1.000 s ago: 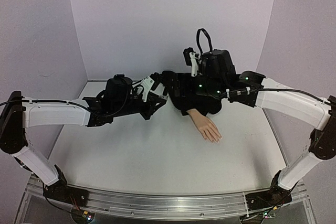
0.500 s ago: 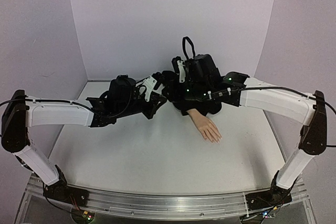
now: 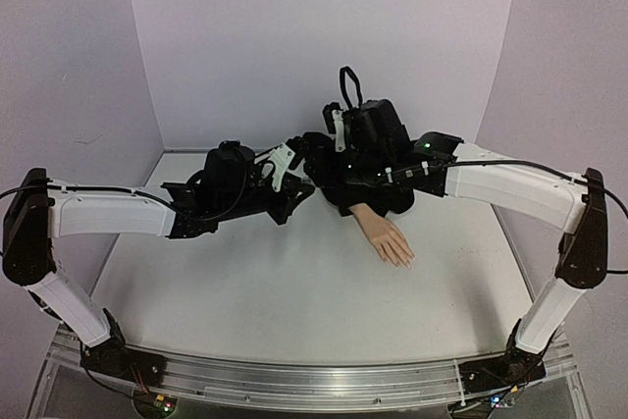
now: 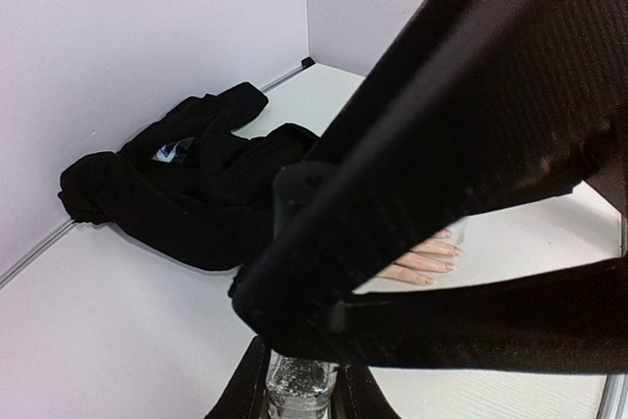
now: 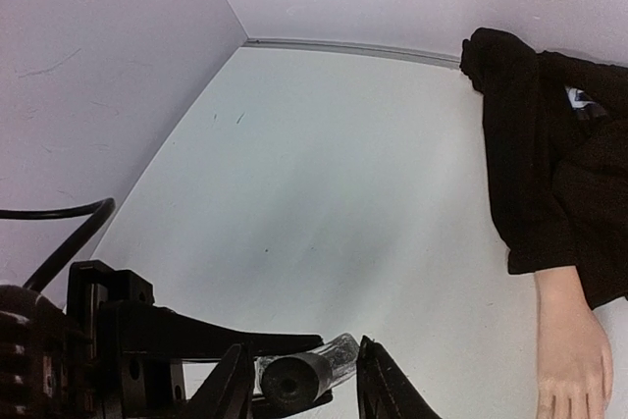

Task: Paint the nails

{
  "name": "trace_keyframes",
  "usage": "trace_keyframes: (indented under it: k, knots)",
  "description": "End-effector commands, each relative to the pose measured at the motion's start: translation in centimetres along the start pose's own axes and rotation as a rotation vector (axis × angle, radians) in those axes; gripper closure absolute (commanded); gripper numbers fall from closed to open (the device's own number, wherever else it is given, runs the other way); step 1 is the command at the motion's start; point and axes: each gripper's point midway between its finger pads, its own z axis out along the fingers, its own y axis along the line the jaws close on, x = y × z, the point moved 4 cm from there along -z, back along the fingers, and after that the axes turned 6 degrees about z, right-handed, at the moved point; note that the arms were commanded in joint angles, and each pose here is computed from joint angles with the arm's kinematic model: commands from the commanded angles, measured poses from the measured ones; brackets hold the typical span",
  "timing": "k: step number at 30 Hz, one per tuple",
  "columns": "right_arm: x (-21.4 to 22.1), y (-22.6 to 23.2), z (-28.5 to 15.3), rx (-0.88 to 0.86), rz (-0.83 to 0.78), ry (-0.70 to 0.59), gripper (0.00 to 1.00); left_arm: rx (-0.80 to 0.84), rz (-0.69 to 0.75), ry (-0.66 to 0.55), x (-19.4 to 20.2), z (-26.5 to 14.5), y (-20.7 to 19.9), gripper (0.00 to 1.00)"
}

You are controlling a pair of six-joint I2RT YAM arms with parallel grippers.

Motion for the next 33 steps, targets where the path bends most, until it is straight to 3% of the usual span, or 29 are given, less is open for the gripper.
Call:
trace_keyframes:
  k: [1, 6, 10, 13, 16, 20, 23, 28, 29, 33]
  knots:
    - [-1.1, 0.8, 0.0, -0.007, -0.009, -0.028, 0.65, 0.002, -0.006, -0.110, -3.4, -1.2, 0.2, 1.00]
    - [-0.8, 1.2, 0.2, -0.035, -0.039, -0.005, 0.74, 0.028, -0.010, -0.122, -3.7, -1.5, -0.1, 1.00]
    - [-0.3, 1.9, -0.4, -0.097, -0.145, 0.025, 0.97, 0.161, 0.014, -0.151, -4.0, -2.5, -1.6, 1.00]
    - [1.9, 2.1, -1.9, -0.204, -0.313, 0.079, 1.00, 0.429, 0.038, -0.237, -4.3, -5.3, -3.3, 1.00]
    - [5.7, 3.8, -5.5, -0.523, -0.506, 0.170, 1.00, 0.802, 0.043, -0.359, -4.4, -10.2, -4.4, 1.00]
    - [7.9, 5.7, -9.7, -0.832, -0.544, 0.230, 1.00, 1.138, -0.023, -0.302, -4.3, -12.4, -4.8, 1.00]
    - [8.3, 6.1, -9.9, -0.883, -0.516, 0.266, 1.00, 1.174, -0.031, -0.289, -4.5, -12.3, -4.8, 1.00]
    - [7.7, 5.2, -9.3, -0.779, -0.519, 0.228, 1.00, 1.057, 0.003, -0.300, -5.3, -11.4, -4.1, 1.00]
    - [7.5, 5.0, -9.2, -0.754, -0.516, 0.216, 0.98, 1.010, 0.000, -0.290, -5.3, -11.0, -3.9, 1.00]
    - [5.6, 3.6, -8.1, -0.551, -0.464, 0.142, 0.51, 0.738, 0.014, -0.279, -5.0, -9.2, -2.0, 1.00]
